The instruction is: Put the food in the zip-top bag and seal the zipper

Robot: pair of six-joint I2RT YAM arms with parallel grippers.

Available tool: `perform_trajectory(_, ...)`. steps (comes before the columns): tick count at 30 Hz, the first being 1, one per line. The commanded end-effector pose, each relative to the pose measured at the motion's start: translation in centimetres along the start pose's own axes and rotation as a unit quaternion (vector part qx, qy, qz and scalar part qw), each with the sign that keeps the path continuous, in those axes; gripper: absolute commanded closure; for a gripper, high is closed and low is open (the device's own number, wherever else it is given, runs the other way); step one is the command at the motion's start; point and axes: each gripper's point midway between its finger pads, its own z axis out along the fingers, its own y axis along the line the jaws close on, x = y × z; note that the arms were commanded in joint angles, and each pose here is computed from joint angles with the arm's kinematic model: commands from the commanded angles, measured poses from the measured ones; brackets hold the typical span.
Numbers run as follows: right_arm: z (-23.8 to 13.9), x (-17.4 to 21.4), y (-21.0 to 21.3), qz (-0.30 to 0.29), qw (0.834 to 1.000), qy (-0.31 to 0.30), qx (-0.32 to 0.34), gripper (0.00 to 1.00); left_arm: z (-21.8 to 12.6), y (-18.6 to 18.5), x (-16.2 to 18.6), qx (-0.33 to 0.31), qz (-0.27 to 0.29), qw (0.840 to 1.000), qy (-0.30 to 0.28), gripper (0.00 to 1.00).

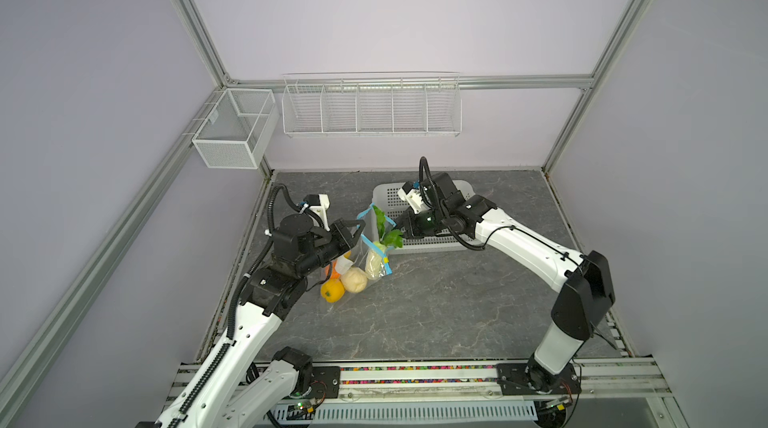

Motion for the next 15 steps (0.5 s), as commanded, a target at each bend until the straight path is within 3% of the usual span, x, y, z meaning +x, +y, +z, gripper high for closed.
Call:
perform_trajectory(1,-2.1,-0.6,3.0,-0.018,1.000,-0.013,-0.019,0.93,-1.5,-1.3,-1.5,-0.003,0.025,0.999,-0.026,1.00)
perform_trajectory(9,-2.7,-0.7,7.2,-0.049,0.998,-0.028,-0.039,0.93,-1.6,-0.1,-1.5,-0.029,0.024,0.999,-0.035,1.00)
perform_trajectory(15,-1.4,-0.7,8.8,-0.059,0.997,-0.021,-0.051,0.93,0.2,-0.6,-1.8,-0.010,0.014,0.999,-0.026,1.00)
